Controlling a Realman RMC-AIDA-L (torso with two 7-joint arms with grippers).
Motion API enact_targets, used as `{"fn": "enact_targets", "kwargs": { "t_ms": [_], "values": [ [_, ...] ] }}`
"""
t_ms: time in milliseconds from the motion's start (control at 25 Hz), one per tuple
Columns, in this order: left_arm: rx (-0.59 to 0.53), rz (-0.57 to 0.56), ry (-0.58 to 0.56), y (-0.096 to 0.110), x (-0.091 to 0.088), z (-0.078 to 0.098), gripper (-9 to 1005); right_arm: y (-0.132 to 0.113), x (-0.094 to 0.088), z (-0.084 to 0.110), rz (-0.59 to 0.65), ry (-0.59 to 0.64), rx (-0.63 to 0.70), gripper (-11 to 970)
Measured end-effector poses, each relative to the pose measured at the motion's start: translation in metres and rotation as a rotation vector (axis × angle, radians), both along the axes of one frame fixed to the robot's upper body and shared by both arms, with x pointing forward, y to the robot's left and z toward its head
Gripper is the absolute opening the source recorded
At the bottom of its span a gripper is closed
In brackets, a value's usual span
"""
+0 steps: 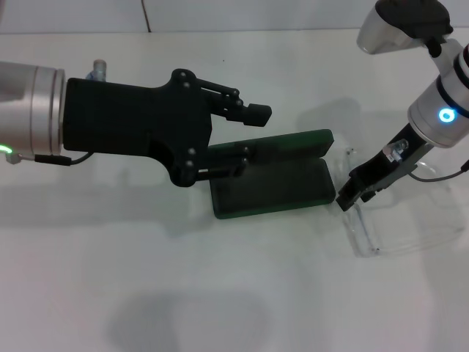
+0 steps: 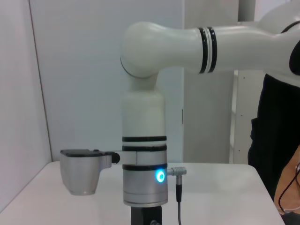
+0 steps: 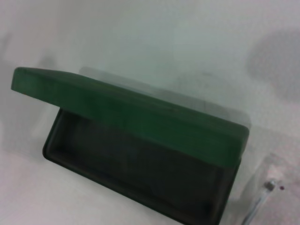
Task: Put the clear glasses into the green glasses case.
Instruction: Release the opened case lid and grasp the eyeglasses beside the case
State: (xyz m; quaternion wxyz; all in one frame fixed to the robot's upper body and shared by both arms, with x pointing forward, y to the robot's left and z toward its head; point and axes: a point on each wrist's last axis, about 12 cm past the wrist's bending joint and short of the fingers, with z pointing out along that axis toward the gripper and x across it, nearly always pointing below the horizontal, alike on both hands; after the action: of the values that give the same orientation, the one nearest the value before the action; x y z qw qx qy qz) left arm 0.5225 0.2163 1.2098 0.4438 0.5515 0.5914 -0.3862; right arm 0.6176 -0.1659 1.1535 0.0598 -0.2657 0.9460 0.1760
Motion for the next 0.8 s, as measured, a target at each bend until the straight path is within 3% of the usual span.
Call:
{"fn": "enact_targets", "kwargs": {
  "t_ms": [240, 800],
  "values": [
    [-0.011, 0.005, 0.004, 0.0022, -0.0014, -0.0005, 400, -0.0039, -0.002, -0.0037, 0.01, -0.001, -0.001, 379],
    [-0.011, 0.017, 0.012, 0.0057, -0.0038, -0.0024, 399, -0.0083, -0.0055, -0.0061, 0.033, -0.009, 0.014, 228]
  ]
}}
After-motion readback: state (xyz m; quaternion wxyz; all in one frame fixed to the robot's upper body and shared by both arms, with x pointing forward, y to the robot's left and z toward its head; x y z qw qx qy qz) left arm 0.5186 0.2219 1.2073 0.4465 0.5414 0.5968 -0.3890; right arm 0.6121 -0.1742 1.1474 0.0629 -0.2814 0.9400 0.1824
